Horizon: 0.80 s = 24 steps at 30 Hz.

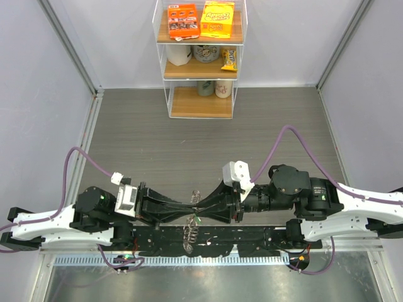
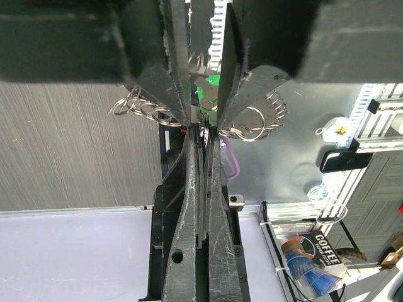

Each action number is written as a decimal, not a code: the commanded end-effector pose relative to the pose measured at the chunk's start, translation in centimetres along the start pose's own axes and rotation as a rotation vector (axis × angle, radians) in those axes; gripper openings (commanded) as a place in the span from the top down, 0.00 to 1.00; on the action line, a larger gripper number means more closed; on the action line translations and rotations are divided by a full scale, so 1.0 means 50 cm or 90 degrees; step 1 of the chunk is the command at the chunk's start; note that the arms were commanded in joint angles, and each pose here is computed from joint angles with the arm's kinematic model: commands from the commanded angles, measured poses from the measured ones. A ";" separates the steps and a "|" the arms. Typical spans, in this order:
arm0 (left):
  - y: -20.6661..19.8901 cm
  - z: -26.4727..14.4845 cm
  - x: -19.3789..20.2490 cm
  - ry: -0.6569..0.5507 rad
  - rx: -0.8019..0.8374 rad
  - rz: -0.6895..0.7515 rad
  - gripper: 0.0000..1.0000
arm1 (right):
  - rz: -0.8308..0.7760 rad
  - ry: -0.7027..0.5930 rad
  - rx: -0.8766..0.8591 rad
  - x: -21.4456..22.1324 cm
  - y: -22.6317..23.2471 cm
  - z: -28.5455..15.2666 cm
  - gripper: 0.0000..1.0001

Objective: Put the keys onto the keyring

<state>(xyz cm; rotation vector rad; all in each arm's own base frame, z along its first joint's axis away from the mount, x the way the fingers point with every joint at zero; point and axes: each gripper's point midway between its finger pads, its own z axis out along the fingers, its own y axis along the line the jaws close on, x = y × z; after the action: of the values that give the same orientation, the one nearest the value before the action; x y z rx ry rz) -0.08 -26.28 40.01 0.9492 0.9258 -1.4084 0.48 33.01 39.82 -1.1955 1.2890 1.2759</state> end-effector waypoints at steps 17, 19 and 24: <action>-0.003 -0.003 -0.072 -0.083 -0.001 -0.001 1.00 | -0.031 -0.029 -0.010 -0.045 0.004 0.009 0.95; -0.005 -0.004 -0.071 -0.075 0.002 -0.007 1.00 | -0.030 -0.012 -0.010 -0.034 0.004 0.005 0.94; -0.011 -0.010 -0.051 -0.020 0.006 -0.033 0.84 | -0.024 0.040 -0.006 -0.009 0.003 -0.005 0.94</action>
<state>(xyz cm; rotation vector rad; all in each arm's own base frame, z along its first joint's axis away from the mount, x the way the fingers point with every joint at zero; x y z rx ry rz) -0.09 -25.89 39.91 0.9357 0.9472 -1.4250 0.49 33.30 39.59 -1.2490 1.2860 1.2375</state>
